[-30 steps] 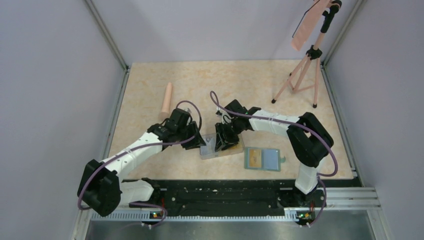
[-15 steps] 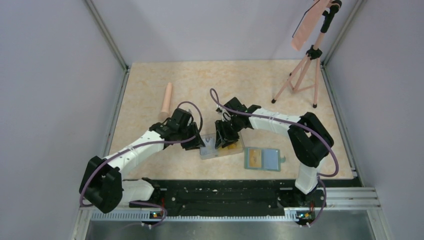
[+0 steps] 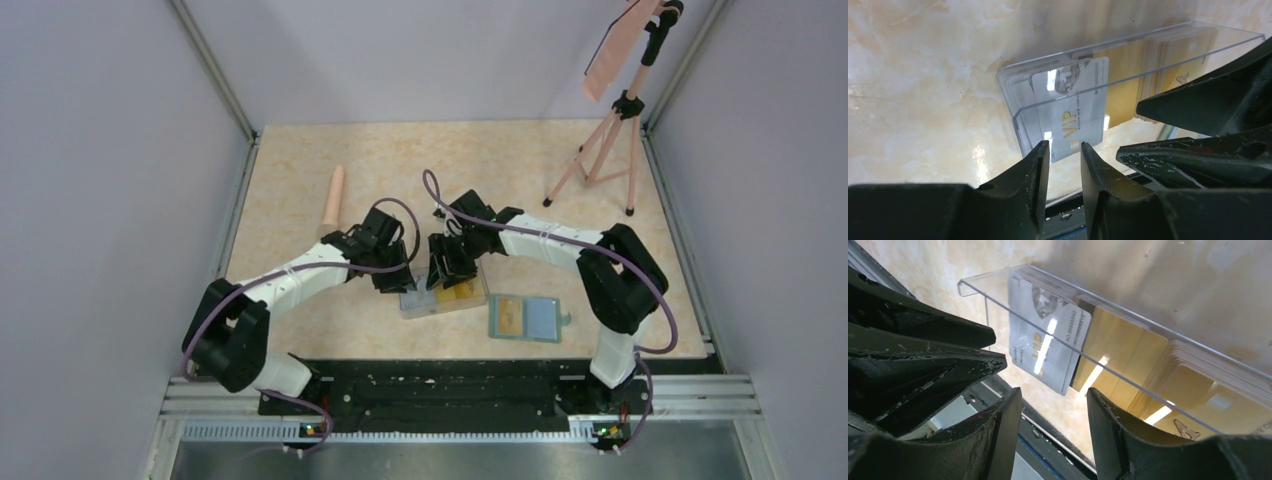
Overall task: Put the credit cards into the card holder
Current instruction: Pick up the credit card from the storage box, then insert the credit card into the card holder.
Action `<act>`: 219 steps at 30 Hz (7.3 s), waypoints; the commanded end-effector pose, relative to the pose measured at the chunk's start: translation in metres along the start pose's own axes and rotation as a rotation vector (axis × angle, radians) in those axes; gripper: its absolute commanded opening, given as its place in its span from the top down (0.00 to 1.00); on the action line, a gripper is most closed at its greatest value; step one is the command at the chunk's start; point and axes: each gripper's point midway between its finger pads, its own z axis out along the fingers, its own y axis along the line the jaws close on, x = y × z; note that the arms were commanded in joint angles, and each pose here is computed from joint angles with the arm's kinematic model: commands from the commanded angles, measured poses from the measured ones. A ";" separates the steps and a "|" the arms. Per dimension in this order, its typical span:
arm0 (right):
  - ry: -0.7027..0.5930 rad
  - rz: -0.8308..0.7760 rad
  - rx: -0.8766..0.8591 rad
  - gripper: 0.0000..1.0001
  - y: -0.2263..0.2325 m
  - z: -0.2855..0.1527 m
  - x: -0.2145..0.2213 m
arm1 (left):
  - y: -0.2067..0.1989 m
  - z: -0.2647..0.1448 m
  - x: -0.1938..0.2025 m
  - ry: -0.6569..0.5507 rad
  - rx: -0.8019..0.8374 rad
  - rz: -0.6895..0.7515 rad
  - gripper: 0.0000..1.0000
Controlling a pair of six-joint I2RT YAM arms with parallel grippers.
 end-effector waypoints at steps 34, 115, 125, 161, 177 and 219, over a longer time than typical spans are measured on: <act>0.012 0.072 -0.112 0.95 -0.006 0.025 0.008 | -0.021 0.033 0.007 -0.030 -0.132 0.152 0.81; -0.315 0.047 -0.434 1.00 0.067 -0.176 -0.019 | -0.146 -0.113 -0.028 -0.321 0.931 -0.019 0.41; -0.308 0.066 -0.421 1.00 0.061 -0.170 -0.016 | -0.148 -0.114 -0.024 -0.301 0.955 -0.018 0.63; -0.160 0.168 0.121 0.37 -0.088 -0.104 0.019 | -0.069 -0.091 -0.012 -0.222 0.357 0.048 1.00; -0.077 0.126 0.050 0.39 -0.050 -0.053 0.013 | -0.066 -0.100 -0.010 -0.242 0.363 0.029 1.00; -0.208 0.222 0.125 0.34 -0.084 -0.111 0.009 | -0.105 -0.080 0.004 -0.092 0.500 0.047 1.00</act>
